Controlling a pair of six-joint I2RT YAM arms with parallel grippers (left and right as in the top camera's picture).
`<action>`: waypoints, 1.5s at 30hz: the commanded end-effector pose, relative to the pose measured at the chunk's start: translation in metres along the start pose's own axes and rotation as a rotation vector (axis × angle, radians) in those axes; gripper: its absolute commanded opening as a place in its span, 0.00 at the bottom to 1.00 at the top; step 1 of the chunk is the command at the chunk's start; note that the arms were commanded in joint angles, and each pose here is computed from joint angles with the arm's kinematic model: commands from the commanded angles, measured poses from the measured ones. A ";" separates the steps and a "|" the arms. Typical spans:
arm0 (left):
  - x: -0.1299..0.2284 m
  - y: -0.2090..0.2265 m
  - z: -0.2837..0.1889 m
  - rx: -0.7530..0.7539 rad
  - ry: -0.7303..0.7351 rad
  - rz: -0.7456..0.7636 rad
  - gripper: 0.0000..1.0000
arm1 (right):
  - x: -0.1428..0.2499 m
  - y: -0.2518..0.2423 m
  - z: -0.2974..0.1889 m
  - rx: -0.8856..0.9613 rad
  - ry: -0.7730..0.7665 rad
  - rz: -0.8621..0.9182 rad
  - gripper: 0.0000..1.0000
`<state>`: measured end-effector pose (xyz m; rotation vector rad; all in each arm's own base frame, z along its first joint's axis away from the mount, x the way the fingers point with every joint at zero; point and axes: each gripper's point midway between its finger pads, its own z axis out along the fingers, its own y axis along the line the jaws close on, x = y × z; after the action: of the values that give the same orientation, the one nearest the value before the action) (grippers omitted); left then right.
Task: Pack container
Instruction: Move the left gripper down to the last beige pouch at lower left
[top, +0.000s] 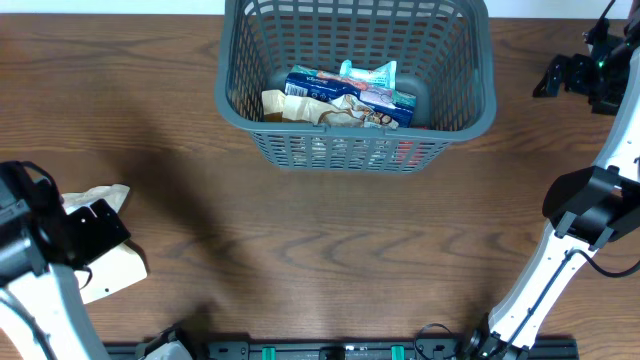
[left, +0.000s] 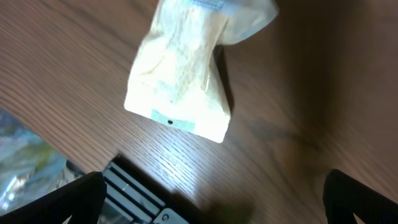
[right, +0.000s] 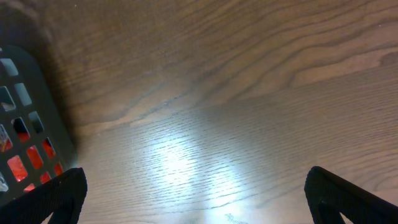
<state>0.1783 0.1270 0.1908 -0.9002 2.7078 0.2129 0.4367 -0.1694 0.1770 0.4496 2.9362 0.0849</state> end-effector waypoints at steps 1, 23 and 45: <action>0.003 0.002 0.035 -0.004 0.107 -0.022 0.98 | 0.000 0.002 -0.008 -0.006 -0.019 -0.002 0.99; -0.013 0.001 0.141 0.032 0.333 0.289 0.99 | -0.001 0.002 -0.008 -0.006 -0.019 -0.007 0.99; -0.039 0.017 0.166 -0.040 0.256 0.298 0.99 | -0.001 0.002 -0.008 -0.006 -0.019 -0.014 0.99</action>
<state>0.2370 0.2028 0.0625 -0.5640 3.0301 0.2752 0.4367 -0.1694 0.1770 0.4480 2.9364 0.0847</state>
